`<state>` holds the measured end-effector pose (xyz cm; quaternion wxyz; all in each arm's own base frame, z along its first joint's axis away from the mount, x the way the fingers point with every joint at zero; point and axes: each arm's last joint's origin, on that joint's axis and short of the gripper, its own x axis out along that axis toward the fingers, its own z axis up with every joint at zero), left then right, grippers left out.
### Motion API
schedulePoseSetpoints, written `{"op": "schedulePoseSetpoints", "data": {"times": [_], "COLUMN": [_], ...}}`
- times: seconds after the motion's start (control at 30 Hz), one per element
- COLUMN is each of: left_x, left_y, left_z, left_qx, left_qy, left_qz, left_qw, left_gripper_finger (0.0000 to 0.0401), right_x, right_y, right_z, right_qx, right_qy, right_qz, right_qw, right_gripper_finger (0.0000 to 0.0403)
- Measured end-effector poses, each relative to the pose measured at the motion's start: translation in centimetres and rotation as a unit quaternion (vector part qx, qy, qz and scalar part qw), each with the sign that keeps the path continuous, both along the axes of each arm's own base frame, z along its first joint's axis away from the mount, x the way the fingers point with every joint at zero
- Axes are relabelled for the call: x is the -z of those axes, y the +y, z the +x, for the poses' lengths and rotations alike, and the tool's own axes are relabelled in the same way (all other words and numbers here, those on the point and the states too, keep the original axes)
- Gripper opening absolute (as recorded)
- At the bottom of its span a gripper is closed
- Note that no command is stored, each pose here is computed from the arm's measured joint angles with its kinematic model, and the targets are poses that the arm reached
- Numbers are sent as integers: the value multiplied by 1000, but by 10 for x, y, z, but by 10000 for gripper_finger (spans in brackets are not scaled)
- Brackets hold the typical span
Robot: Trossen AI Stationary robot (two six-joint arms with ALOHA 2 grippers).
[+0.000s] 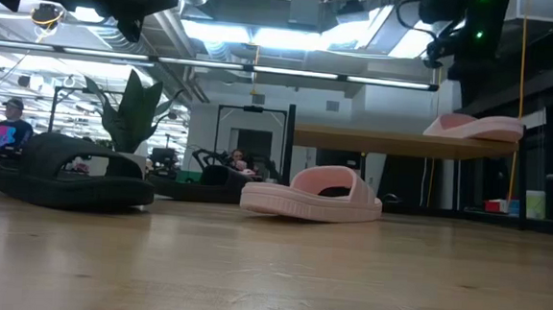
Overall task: Pick and place slides into the shelf
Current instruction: Put the pink slide on the shelf
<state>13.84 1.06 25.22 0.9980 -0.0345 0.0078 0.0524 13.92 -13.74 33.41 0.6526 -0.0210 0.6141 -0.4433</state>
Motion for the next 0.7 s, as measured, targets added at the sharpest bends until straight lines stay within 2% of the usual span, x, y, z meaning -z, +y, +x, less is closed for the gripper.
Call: {"op": "schedulePoseSetpoints", "data": {"times": [0.17,0.3,0.37,0.5,0.53,0.7], "left_x": [0,0,0,0,0,0], "left_y": [0,0,0,0,0,0], "left_z": [0,0,0,0,0,0], "left_qx": [0,0,0,0,0,0], "left_qy": [0,0,0,0,0,0], "left_qz": [0,0,0,0,0,2], "left_qw": [1000,1000,1000,1000,1000,1000], "left_gripper_finger": [0,0,0,0,0,0], "right_x": [-16,-29,-34,-45,-47,-59], "right_y": [7,13,16,29,35,67], "right_z": [-7,-9,-10,-15,-18,-30], "right_qx": [21,34,32,12,-1,-37], "right_qy": [-14,-79,-101,-142,-152,-240], "right_qz": [26,60,53,26,20,1], "right_qw": [999,994,993,989,988,970], "right_gripper_finger": [119,117,101,21,12,5]}}
